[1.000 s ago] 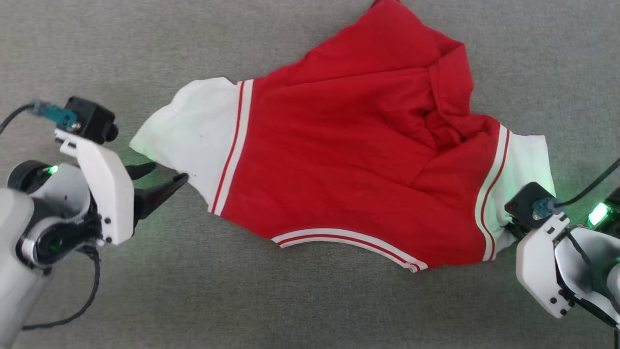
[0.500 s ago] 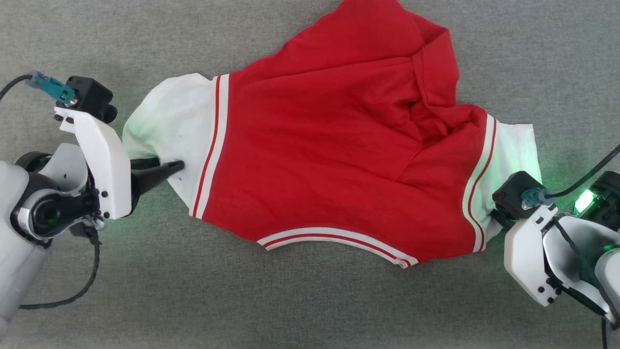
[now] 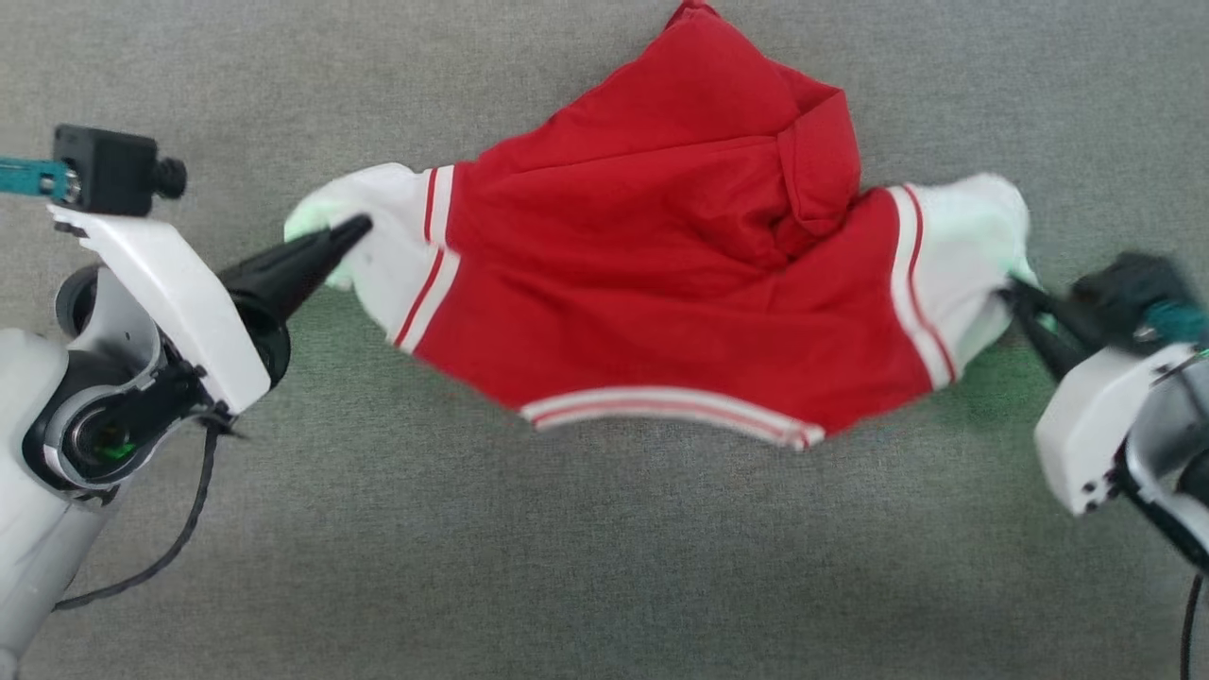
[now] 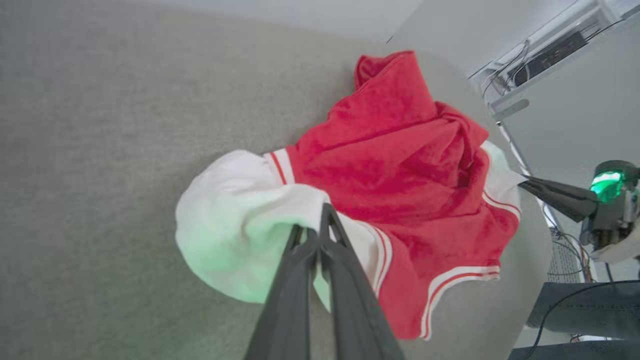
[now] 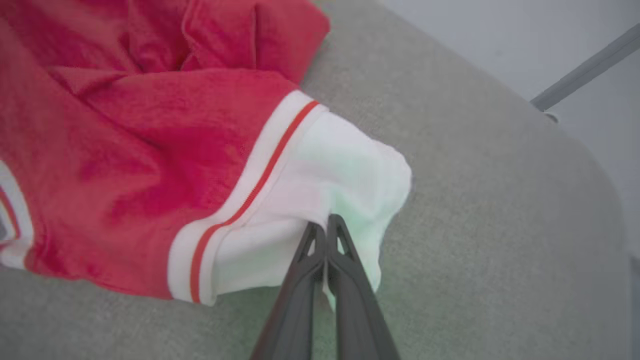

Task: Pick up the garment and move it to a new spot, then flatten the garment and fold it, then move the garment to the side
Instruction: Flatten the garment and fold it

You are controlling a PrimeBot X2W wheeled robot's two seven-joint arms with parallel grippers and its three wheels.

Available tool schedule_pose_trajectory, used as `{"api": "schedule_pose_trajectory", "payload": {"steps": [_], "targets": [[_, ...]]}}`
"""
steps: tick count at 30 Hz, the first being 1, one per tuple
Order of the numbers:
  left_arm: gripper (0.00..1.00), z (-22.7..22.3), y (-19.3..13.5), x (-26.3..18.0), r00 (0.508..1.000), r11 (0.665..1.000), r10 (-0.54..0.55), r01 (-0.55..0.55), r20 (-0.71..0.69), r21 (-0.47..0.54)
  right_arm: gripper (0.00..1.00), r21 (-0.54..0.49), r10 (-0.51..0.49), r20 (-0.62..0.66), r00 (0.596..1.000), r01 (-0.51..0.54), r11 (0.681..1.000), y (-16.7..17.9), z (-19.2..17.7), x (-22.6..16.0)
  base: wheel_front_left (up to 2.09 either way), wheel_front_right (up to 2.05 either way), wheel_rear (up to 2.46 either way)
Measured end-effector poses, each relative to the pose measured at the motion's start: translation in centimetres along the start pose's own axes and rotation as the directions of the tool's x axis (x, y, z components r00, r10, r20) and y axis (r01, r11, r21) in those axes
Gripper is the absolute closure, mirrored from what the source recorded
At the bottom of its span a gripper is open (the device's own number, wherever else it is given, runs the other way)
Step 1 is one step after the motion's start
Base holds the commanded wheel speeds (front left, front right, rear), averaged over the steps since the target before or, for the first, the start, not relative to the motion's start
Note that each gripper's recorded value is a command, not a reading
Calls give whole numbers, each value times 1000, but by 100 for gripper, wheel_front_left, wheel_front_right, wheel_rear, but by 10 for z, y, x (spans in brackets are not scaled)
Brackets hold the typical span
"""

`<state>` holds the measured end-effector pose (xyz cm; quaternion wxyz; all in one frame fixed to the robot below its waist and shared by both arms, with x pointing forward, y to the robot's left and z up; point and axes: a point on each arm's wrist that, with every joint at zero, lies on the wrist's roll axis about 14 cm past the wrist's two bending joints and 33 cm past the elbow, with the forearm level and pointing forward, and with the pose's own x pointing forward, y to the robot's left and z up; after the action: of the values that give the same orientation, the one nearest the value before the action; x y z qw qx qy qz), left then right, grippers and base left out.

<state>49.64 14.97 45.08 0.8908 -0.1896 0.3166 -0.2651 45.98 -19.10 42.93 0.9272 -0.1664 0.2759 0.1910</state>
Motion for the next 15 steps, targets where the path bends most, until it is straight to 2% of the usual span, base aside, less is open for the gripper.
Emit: {"api": "schedule_pose_trajectory", "payload": {"steps": [4,8,11,15], "targets": [[100,27,-6,1,991,1000,-20,21,130,-11,100,45,-65,141,988,59,997,-20,38,-3,0,0,0],[100,72,-7,14,961,999,-24,29,276,-15,100,120,-131,304,944,98,988,-45,91,5,0,0,0],[100,119,-2,25,911,999,-9,24,412,-32,100,180,-184,393,901,121,976,-70,129,18,0,0,0],[100,187,7,35,810,998,30,8,586,-63,100,266,-243,482,842,123,956,-100,180,40,0,0,0]]}}
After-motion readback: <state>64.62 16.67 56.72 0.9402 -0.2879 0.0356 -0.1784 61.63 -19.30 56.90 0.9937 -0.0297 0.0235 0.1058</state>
